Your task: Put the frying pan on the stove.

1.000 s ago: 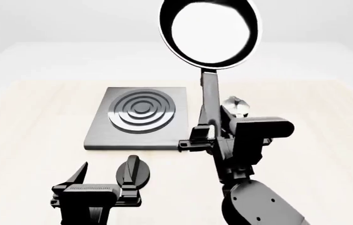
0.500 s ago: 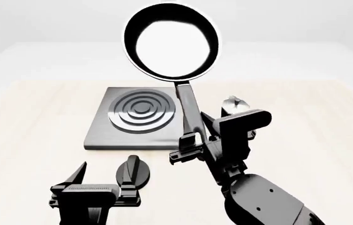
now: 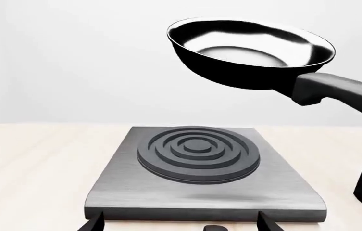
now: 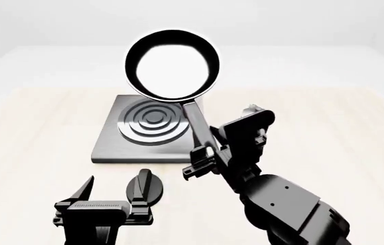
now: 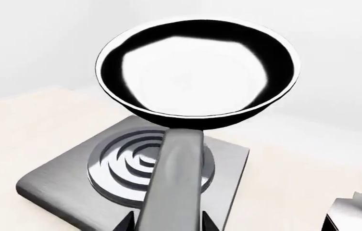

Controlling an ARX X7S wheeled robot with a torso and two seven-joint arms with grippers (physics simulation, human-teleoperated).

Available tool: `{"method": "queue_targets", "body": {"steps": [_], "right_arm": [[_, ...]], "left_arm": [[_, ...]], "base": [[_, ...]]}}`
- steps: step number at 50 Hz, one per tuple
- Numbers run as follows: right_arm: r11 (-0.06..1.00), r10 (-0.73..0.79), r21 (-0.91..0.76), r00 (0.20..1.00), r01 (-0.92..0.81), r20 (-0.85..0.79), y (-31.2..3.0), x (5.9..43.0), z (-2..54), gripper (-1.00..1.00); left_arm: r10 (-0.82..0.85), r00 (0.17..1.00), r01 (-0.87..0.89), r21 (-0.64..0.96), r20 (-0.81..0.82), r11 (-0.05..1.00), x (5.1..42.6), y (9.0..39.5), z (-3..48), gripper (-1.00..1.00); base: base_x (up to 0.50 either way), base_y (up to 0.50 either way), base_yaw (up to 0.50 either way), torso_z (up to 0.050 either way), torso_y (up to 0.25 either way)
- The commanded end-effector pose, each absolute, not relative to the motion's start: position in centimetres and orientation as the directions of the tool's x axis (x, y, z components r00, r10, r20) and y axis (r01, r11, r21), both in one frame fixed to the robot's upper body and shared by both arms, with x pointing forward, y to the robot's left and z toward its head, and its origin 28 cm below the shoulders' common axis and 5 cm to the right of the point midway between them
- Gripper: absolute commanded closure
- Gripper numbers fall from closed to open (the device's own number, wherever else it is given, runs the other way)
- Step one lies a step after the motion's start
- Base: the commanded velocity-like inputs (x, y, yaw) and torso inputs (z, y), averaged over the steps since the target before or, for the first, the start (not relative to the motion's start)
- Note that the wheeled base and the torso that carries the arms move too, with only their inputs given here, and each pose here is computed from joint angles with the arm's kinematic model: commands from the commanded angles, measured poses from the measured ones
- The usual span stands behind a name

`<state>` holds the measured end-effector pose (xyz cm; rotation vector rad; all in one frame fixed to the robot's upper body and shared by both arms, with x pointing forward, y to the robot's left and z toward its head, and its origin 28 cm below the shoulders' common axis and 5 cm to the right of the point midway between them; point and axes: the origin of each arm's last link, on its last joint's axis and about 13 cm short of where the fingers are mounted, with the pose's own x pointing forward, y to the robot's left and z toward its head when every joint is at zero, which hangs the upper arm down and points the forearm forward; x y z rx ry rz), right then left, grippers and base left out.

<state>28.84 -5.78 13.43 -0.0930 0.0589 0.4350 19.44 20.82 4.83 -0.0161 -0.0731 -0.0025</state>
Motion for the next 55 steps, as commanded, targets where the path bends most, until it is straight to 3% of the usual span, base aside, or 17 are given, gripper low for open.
{"method": "queue_targets", "body": {"steps": [1,55], "right_arm": [[0.890,0.433,-0.132,0.900,-0.436,-0.055,-6.1,30.5,15.2,1.00],[0.836,0.496,-0.152,0.845,-0.527,-0.201,-4.6,33.3,13.8,1.00]], "left_arm": [[-0.003,0.997,0.004,-0.014,0.074,1.000,19.4,20.8,4.8,-1.00],[-0.001,0.997,0.002,-0.015,0.077,1.000,19.4,20.9,4.9,-1.00]], "base": [[0.00,0.00,0.00,0.000,0.000],[0.00,0.00,0.00,0.001,0.002]]}}
